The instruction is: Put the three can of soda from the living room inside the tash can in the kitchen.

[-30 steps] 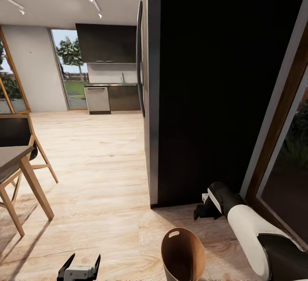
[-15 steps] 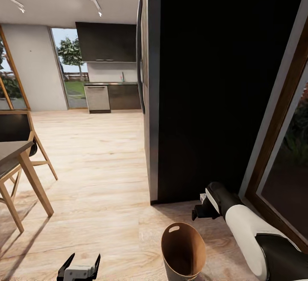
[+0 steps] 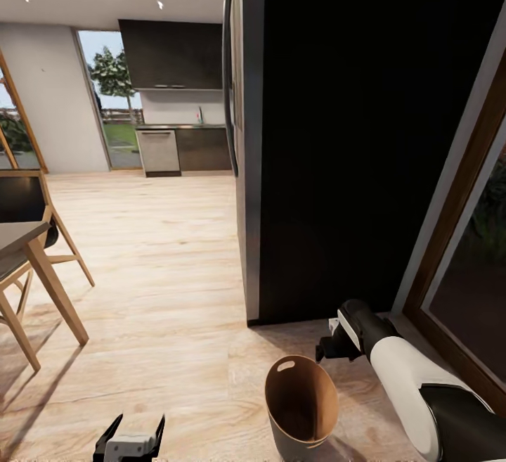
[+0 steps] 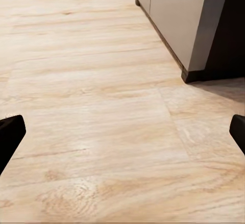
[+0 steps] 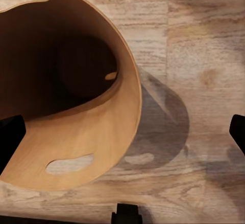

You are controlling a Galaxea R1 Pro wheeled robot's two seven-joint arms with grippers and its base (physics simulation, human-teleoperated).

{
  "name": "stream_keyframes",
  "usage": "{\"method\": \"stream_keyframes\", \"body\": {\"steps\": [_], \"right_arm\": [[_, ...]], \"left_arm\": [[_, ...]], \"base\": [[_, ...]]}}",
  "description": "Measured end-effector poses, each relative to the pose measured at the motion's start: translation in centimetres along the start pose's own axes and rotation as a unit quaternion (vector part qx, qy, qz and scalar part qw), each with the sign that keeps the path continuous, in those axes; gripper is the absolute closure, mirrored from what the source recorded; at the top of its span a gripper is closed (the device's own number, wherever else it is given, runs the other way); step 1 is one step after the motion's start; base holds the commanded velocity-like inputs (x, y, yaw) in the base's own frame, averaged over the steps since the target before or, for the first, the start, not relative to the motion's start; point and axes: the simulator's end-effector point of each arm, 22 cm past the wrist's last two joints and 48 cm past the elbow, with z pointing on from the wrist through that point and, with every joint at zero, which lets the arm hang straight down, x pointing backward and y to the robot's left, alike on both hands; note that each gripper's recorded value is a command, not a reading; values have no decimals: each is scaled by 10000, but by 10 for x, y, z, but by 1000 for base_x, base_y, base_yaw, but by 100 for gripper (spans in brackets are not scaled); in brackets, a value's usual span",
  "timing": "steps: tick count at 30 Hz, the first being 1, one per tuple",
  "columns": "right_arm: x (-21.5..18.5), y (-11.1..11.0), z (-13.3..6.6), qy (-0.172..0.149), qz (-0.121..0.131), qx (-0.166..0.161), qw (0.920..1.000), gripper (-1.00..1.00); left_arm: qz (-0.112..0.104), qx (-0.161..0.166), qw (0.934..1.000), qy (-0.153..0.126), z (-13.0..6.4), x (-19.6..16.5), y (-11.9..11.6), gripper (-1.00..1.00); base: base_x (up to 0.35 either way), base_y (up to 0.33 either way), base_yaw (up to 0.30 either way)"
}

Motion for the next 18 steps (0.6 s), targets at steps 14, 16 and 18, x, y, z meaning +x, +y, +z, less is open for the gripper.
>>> {"method": "stream_keyframes", "body": {"steps": [14, 16, 18], "right_arm": [[9, -1, 24, 221, 11, -16, 9998, -100], [9, -1, 24, 222, 11, -16, 9998, -100], [7, -1, 24, 177, 0, -15, 9998, -100]], "left_arm": [[-4, -2, 9997, 227, 1, 18, 0, -100], [-8, -14, 9998, 195, 2, 14, 0, -100], [-11, -26, 9999, 125, 3, 7, 1, -100]], "base": [[0, 0, 0], [0, 0, 0], [0, 0, 0]]}}
